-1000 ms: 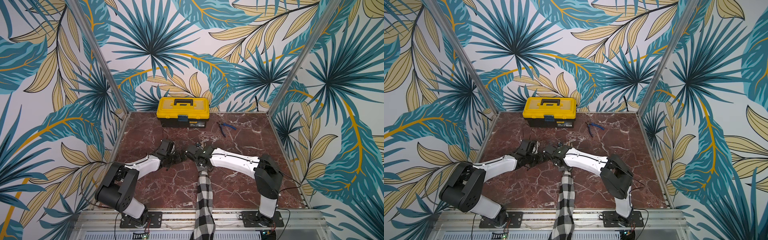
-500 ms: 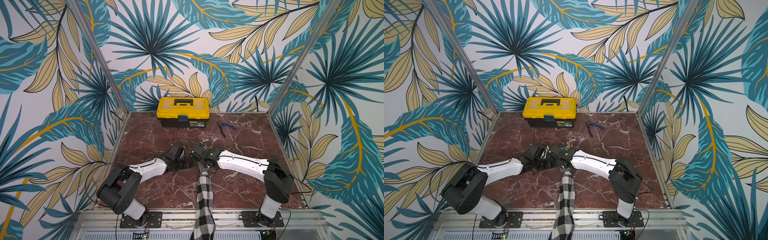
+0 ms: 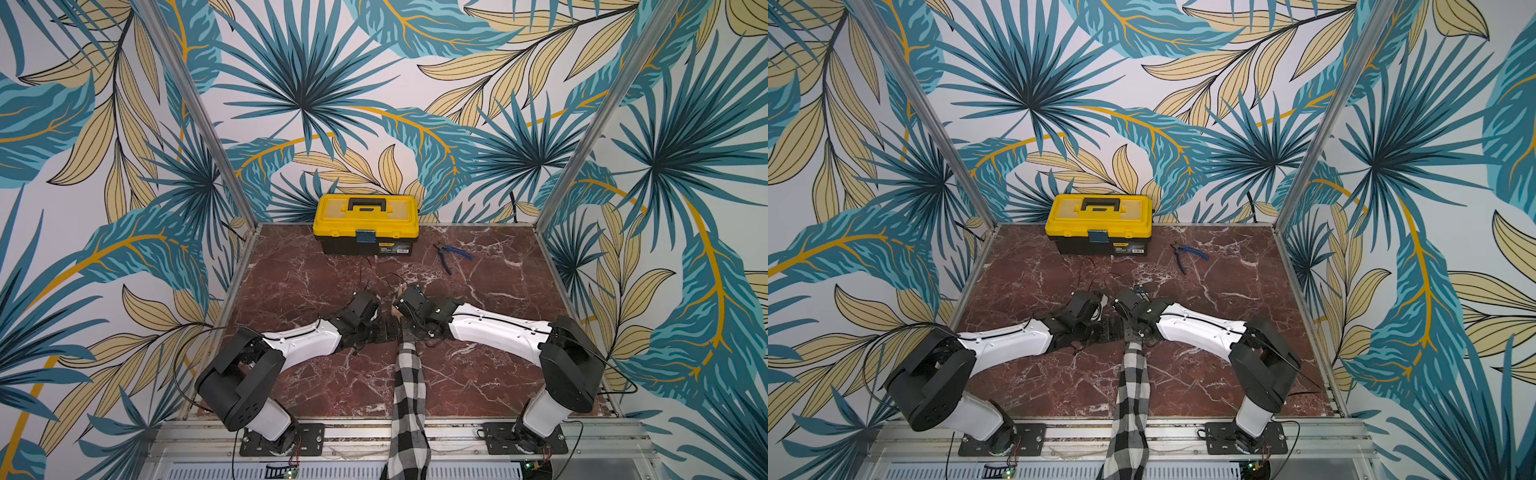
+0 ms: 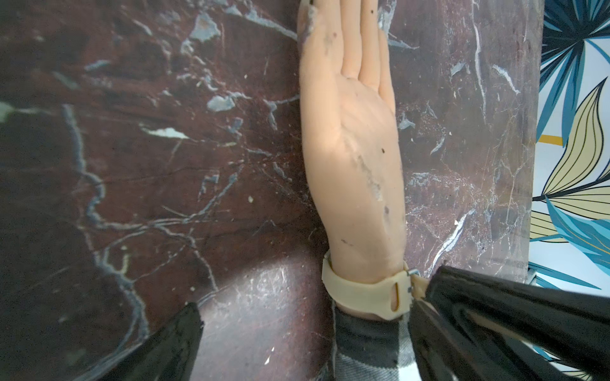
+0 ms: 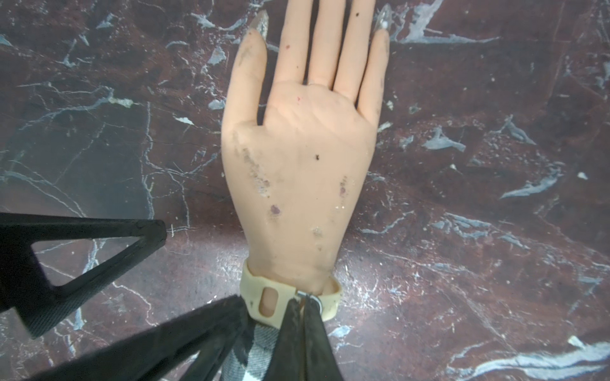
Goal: Take off the watch
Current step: Untie the watch from the hand.
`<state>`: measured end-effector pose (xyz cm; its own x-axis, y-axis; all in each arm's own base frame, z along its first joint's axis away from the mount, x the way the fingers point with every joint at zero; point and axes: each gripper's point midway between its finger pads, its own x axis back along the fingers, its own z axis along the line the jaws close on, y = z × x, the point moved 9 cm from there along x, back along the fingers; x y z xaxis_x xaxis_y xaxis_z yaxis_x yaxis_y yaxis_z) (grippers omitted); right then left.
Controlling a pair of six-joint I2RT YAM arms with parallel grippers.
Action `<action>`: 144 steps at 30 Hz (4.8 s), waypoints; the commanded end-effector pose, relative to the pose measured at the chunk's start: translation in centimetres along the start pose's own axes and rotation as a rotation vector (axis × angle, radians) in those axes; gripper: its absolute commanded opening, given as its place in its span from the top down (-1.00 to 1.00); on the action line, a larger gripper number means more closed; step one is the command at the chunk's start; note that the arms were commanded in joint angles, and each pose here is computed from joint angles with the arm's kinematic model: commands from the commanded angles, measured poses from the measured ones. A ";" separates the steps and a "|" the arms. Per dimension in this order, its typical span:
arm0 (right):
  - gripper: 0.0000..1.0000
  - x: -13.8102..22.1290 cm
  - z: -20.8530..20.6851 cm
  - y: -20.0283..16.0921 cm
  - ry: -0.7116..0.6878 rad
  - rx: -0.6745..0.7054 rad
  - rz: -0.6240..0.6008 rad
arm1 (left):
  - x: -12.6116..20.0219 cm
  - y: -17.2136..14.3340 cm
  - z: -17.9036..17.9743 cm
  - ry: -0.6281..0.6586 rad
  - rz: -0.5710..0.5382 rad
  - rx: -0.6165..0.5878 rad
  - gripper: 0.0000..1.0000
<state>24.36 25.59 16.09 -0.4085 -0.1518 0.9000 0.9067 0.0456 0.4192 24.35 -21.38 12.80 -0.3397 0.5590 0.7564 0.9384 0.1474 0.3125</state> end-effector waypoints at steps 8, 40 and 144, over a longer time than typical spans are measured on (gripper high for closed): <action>1.00 0.6 -0.7 0.1 0.012 -0.035 -0.009 | -0.8 -0.2 -0.6 0.012 0.016 -0.029 -0.99; 1.00 -0.7 -4.5 -0.6 0.144 -0.184 0.036 | -2.6 -3.8 4.2 0.404 0.184 -0.033 -0.95; 0.54 -1.9 -4.0 -1.1 0.261 -0.231 0.123 | -1.6 -2.9 4.1 0.299 0.129 0.035 -1.00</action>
<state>25.11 22.40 14.79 -0.3166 -0.4485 0.8358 0.9485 -0.1532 0.2771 24.43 -21.06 11.55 -0.3497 0.4404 0.8269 0.9368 0.1545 0.3139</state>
